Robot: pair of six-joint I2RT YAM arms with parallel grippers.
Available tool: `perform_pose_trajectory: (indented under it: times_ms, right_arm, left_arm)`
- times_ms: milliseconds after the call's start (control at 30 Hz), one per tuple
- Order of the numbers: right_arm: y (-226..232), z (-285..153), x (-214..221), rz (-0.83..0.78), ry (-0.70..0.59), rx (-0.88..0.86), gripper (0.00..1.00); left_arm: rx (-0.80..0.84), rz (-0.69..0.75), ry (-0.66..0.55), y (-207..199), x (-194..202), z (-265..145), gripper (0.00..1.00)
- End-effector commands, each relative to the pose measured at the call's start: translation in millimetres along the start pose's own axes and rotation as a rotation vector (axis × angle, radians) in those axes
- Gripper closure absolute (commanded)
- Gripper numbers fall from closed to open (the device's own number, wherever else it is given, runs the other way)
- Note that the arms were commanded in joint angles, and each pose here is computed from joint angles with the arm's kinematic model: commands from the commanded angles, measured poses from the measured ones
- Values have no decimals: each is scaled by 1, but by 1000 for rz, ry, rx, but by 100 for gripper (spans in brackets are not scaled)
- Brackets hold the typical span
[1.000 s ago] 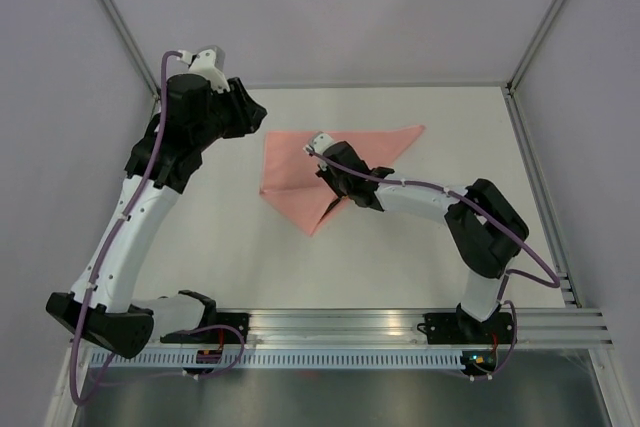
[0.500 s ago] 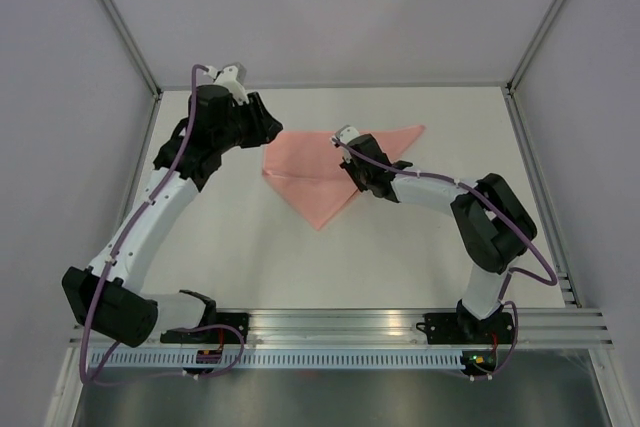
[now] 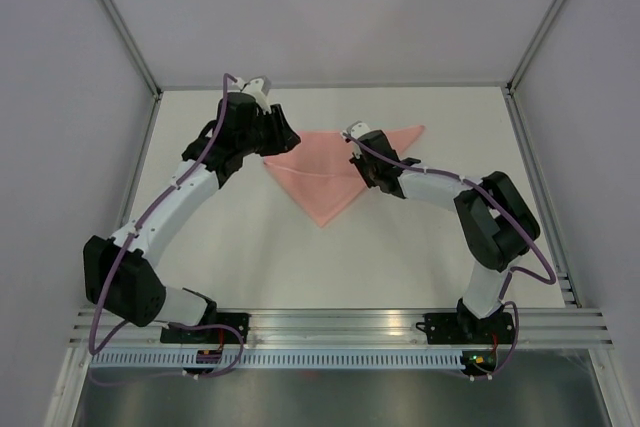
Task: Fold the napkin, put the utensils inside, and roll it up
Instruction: Fold the napkin
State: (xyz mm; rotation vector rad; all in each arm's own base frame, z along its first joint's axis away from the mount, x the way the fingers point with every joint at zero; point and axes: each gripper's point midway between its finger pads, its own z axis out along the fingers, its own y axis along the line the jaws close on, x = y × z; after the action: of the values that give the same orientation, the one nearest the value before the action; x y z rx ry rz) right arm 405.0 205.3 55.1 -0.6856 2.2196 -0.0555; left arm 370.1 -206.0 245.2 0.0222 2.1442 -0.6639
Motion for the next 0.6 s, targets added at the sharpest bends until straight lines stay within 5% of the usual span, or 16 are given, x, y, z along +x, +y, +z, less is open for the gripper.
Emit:
perform_pose_trajectory:
  times_ms: [0, 467, 567]
  right_arm:
    - [-7, 0, -3, 10, -13, 7, 100]
    - [-6, 5, 4, 30, 13, -14, 100]
    - [-9, 6, 1, 42, 20, -12, 91]
  left_arm:
    - [37, -35, 2, -10, 4, 13, 55]
    - [29, -46, 82, -4, 39, 46, 55]
    - [28, -52, 91, -3, 45, 50, 55]
